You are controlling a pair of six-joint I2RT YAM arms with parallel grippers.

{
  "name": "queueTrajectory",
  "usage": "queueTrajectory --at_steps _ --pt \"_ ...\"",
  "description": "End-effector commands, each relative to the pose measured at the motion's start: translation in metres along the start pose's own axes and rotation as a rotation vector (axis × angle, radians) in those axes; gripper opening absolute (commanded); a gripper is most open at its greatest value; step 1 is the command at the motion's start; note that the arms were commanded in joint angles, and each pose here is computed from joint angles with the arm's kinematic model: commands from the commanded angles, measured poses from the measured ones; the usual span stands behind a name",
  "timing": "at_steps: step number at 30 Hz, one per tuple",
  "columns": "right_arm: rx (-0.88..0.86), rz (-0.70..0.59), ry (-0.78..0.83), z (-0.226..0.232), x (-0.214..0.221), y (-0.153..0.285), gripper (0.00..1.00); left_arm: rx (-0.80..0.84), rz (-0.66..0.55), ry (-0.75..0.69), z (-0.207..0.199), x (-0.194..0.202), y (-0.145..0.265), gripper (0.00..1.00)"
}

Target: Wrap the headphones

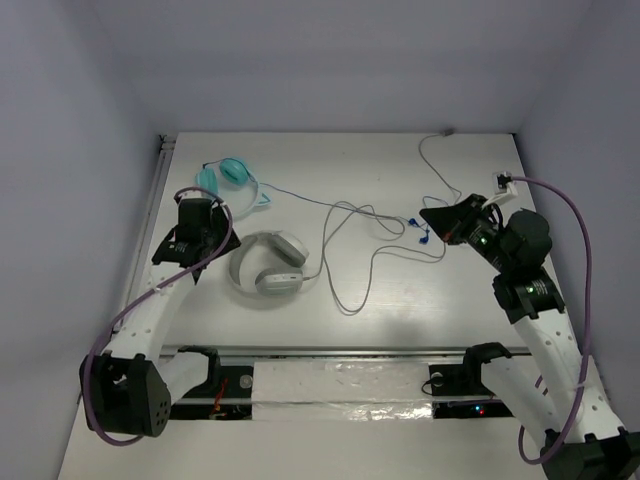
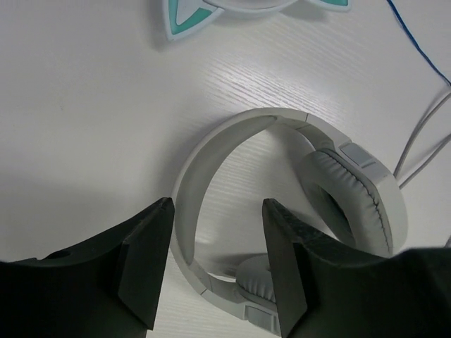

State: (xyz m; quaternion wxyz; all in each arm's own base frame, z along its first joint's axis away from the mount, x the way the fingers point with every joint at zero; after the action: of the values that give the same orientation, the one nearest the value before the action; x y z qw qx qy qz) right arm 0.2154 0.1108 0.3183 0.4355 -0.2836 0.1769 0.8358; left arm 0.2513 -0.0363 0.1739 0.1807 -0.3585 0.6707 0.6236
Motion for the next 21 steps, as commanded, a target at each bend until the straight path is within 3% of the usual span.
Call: queueTrajectory --at_steps 1,5,21 --pt "-0.046 -0.042 0.037 0.009 -0.005 0.004 0.10 0.020 0.014 -0.010 -0.001 0.005 -0.010 0.52" --pt "-0.053 -0.019 0.029 0.005 0.001 0.000 0.24 0.025 0.070 -0.021 0.000 0.021 -0.025 0.58" --pt "-0.061 -0.025 0.040 0.006 0.001 0.001 0.26 -0.050 0.278 -0.046 0.010 0.060 -0.064 0.55"
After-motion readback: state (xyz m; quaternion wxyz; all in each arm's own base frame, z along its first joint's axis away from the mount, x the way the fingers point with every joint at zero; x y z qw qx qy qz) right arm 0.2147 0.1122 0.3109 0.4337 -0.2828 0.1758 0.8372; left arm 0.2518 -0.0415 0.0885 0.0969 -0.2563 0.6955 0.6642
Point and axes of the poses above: each gripper's point midway between its finger pads, its own y axis back along the fingers, its own z axis along the line the jaws close on, x = y × z, the point moved 6 cm from there along y, back along the fingers, and after that the axes turned 10 degrees about -y, right-handed, at the moved point
